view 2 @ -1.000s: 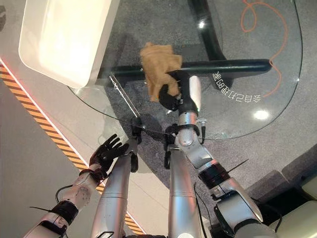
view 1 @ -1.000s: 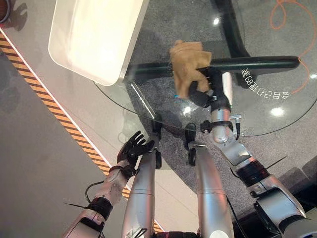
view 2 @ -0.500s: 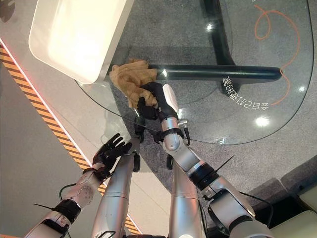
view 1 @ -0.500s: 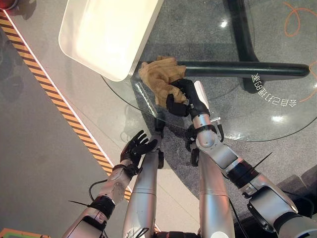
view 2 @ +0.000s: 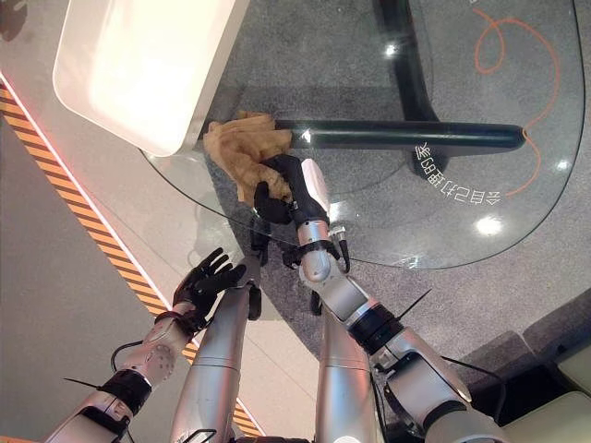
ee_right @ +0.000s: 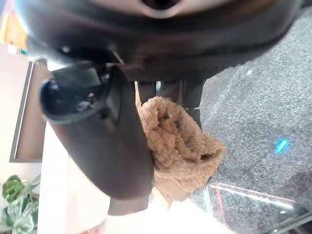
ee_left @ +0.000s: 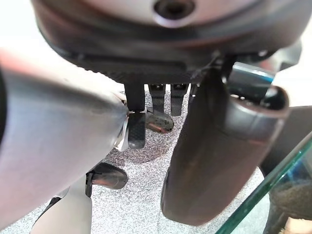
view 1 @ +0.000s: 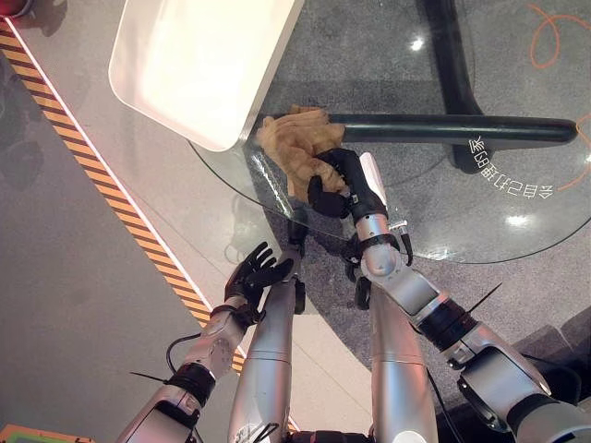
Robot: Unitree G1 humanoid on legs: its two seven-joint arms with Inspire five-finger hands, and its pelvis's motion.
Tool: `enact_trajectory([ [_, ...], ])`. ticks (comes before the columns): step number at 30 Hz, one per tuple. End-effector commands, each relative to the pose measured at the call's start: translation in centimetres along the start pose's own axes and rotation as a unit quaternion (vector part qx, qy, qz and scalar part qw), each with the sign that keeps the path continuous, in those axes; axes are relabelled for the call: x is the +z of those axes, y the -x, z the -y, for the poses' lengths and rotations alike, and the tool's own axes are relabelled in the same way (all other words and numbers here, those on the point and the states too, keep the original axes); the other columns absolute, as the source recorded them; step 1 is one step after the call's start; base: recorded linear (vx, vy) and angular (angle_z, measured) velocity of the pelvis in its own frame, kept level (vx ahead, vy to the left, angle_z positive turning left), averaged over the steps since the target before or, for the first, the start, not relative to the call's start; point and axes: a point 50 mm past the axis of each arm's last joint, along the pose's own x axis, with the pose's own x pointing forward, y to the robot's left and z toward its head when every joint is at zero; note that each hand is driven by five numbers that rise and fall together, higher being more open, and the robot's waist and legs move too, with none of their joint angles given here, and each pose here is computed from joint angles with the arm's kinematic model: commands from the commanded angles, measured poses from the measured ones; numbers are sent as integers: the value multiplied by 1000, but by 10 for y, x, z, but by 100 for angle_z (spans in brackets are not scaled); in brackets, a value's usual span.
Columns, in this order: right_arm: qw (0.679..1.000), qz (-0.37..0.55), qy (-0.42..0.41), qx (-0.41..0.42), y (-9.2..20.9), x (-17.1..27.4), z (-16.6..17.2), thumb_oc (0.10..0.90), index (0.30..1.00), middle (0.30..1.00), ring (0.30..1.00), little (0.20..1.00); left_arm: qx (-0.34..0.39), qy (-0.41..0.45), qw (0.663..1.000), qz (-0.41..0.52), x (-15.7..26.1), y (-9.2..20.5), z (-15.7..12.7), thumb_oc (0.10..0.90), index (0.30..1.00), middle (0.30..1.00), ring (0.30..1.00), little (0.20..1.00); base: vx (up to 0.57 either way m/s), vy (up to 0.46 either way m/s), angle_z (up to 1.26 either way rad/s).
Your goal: Wipe the table with a cloth and put it in the basket.
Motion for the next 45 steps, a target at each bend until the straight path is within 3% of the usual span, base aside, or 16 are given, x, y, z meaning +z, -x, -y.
enact_trajectory([
  [1,997,-25,5,-77,-3,-12,21,100,300,300,300,200,-72,21,991,-111,-66,16,43,800,900,900,900,900,0,0,0],
  [9,963,-61,24,-261,-12,-34,116,100,300,300,300,200,-57,18,992,-111,-69,22,27,800,900,900,900,900,7,-43,1],
  [15,936,-77,41,-342,-2,-45,161,100,300,300,300,200,-52,17,993,-104,-67,26,18,800,900,900,900,900,-5,-40,-1],
  [31,840,-115,78,-524,25,-56,237,100,300,300,300,200,-51,13,995,-83,-57,30,9,800,900,900,900,900,-15,-22,-5],
  [37,804,-138,83,-573,45,-71,254,100,300,300,300,200,-45,14,995,-88,-60,35,3,800,900,900,900,900,13,-9,18],
  [45,772,-134,64,-617,50,-65,267,100,300,300,300,200,-46,14,996,-77,-50,32,3,800,900,900,900,900,-20,-8,-7],
])
